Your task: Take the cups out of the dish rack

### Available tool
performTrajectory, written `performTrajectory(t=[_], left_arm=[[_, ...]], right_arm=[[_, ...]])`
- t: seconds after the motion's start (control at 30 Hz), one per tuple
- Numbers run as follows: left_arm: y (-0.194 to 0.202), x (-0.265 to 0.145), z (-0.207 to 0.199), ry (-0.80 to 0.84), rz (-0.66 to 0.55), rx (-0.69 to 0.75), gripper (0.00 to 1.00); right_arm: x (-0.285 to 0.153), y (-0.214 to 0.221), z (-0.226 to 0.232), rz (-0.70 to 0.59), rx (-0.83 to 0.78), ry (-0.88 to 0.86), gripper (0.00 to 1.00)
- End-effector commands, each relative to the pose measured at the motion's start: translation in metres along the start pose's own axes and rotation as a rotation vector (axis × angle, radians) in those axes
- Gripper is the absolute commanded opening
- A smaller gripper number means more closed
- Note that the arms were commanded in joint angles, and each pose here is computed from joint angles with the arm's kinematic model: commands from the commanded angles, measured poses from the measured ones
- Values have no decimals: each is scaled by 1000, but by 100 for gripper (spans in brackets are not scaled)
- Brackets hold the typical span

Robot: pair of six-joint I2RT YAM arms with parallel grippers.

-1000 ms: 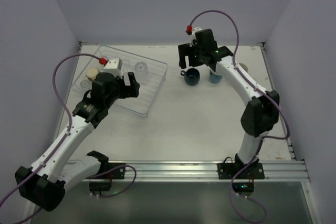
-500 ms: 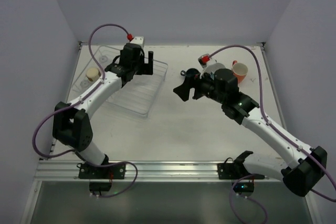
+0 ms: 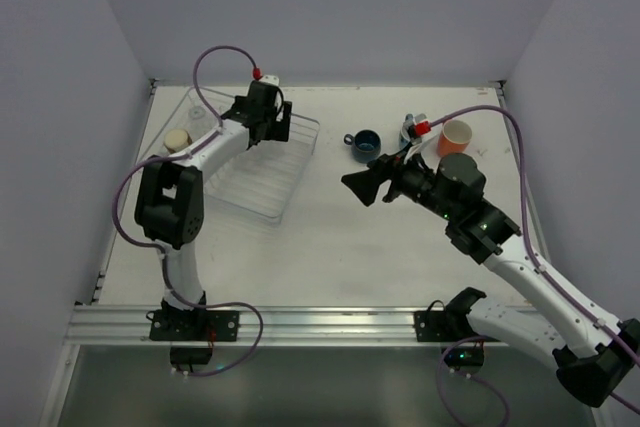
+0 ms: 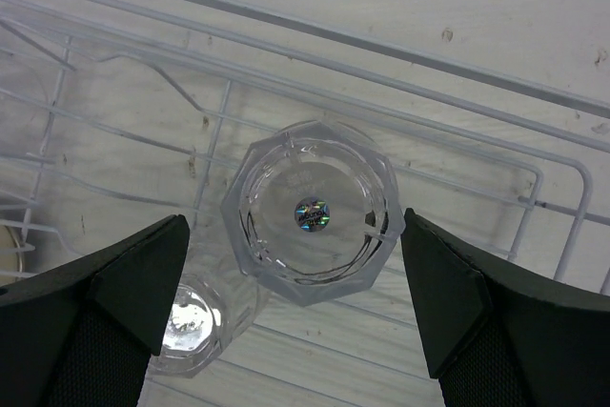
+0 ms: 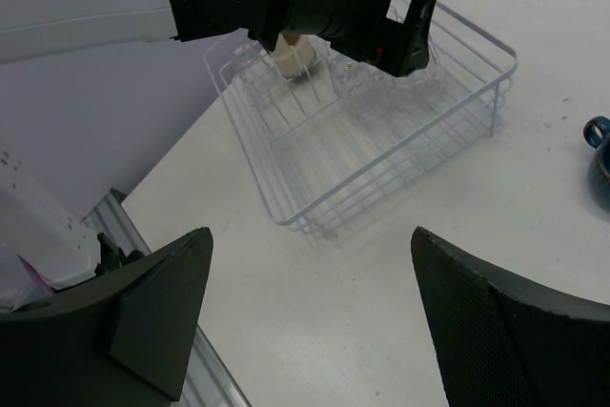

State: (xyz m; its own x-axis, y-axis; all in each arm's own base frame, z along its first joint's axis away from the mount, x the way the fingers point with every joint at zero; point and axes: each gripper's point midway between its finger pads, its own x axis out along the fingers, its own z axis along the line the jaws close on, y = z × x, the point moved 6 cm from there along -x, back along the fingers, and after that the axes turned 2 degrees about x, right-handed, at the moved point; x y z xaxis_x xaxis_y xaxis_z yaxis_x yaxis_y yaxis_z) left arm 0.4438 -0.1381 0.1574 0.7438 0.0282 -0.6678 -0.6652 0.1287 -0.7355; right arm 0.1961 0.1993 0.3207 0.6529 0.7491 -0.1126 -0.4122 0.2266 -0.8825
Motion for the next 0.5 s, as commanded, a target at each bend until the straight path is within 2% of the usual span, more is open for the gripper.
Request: performTrajectory(t=[0.0, 0.2, 0.3, 0.47], left_arm=[[-26, 5, 2, -6, -79, -1, 100], [-23, 17, -4, 27, -74, 6, 100], [-24, 22, -3, 24, -77, 5, 95], [-25, 25, -1, 19, -82, 2, 78]], right_arm=[[2, -1, 4, -11, 9, -31, 87], [8, 4, 8, 15, 20, -62, 87], [10, 7, 8, 22, 26, -66, 87], [9, 8, 8, 24, 27, -69, 86]])
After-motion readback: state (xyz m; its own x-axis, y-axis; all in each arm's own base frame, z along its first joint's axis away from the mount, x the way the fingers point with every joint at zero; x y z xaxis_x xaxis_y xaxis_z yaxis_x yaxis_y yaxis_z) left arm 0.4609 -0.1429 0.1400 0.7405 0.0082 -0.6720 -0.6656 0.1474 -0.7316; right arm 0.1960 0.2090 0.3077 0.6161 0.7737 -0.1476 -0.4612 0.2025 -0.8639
